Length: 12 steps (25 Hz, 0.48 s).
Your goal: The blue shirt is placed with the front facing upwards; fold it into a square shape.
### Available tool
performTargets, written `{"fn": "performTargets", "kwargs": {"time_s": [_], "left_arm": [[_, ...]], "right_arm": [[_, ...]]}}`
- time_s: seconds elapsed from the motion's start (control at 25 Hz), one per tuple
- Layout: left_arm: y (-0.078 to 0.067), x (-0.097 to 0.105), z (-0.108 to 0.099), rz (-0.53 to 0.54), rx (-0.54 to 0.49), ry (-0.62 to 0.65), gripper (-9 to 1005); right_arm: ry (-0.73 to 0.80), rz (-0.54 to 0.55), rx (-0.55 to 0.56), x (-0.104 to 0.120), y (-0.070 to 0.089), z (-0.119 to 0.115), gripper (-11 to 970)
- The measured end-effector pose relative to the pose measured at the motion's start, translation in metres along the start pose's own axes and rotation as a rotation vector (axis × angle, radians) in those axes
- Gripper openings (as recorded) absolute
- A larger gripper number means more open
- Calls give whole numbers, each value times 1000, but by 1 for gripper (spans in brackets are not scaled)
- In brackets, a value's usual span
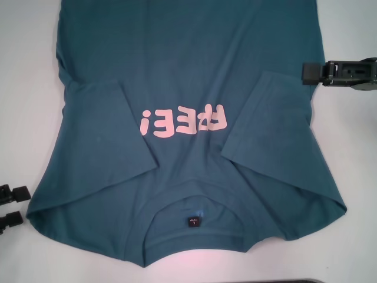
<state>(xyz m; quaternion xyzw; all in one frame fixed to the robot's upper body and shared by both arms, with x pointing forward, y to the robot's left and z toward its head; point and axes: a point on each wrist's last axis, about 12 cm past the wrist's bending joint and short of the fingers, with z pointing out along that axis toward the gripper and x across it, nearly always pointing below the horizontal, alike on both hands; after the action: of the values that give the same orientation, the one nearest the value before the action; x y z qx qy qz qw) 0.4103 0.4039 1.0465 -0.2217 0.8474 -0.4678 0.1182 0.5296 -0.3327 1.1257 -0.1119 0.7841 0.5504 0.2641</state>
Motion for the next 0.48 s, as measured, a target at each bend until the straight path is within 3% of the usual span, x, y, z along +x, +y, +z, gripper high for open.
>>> {"fn": "performTargets", "kwargs": {"time_s": [0.48], "left_arm": [[-6, -1, 15, 14, 3, 39, 764]], "right_arm": [[-2, 2, 2, 1, 0, -1, 742]]}}
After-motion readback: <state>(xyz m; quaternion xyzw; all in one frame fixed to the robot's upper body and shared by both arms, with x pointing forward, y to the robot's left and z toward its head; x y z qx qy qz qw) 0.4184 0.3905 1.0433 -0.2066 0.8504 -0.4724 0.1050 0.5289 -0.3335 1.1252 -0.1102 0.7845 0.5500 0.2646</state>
